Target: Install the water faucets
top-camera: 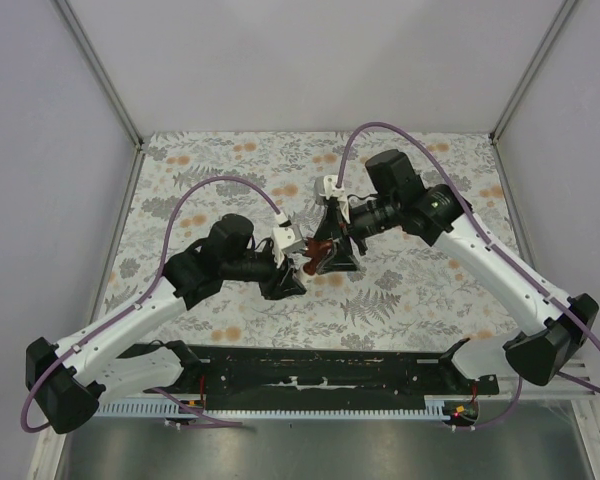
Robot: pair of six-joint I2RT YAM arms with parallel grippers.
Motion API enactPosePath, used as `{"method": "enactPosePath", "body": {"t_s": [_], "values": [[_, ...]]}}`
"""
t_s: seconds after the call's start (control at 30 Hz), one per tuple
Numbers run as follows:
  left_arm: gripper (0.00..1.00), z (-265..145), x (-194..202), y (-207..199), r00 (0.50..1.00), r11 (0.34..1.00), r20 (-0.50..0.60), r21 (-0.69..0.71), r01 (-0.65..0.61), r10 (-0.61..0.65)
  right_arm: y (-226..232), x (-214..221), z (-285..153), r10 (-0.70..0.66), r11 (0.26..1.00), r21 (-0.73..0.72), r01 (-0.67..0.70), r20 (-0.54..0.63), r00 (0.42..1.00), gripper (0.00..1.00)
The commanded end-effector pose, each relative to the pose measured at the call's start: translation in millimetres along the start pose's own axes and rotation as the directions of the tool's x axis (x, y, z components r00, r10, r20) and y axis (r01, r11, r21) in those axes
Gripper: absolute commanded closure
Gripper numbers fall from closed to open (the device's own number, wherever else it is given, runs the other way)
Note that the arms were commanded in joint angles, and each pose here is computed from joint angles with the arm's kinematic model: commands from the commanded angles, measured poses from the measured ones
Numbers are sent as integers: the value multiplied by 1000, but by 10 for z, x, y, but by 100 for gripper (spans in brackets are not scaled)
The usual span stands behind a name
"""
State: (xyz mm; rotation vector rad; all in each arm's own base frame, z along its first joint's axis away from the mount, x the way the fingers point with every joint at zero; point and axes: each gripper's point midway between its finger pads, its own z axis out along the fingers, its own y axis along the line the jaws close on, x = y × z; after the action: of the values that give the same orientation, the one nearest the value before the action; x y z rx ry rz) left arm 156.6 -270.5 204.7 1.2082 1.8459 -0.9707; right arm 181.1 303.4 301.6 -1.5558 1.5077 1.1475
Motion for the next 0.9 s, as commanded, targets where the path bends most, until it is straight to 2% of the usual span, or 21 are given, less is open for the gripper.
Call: {"method": "enactPosePath", "body": {"t_s": [0.0, 0.27, 0.37, 0.47, 0.5, 0.7, 0.77, 0.87], "values": [[98, -103, -291, 17, 990, 993, 74, -20, -120, 121, -25, -106, -11, 35, 999, 18, -35, -2, 999, 27], [98, -134, -290, 94, 987, 988, 61, -66, -142, 147, -38, -40, 98, 123, 992, -5, -123, -27, 992, 44], [98, -168, -301, 180, 987, 982, 59, -123, -143, 151, -61, -18, 129, 173, 985, 0, -173, -36, 984, 62], [98, -235, -327, 357, 986, 962, 71, -242, -128, 149, -169, 46, 137, 240, 969, 72, -236, -53, 969, 92], [98, -266, -338, 426, 985, 950, 79, -287, -124, 153, -214, 76, 127, 259, 962, 106, -252, -57, 964, 99], [98, -451, -369, 633, 974, 885, 127, -451, -114, 189, -426, 160, 126, 422, 881, 218, -419, 35, 906, 100], [81, -503, -397, 697, 968, 863, 162, -497, -89, 193, -472, 190, 132, 452, 860, 233, -453, 61, 890, 100], [44, -668, -433, 803, 959, 812, 222, -584, -14, 176, -560, 299, 130, 486, 831, 260, -492, 93, 869, 100]]}}
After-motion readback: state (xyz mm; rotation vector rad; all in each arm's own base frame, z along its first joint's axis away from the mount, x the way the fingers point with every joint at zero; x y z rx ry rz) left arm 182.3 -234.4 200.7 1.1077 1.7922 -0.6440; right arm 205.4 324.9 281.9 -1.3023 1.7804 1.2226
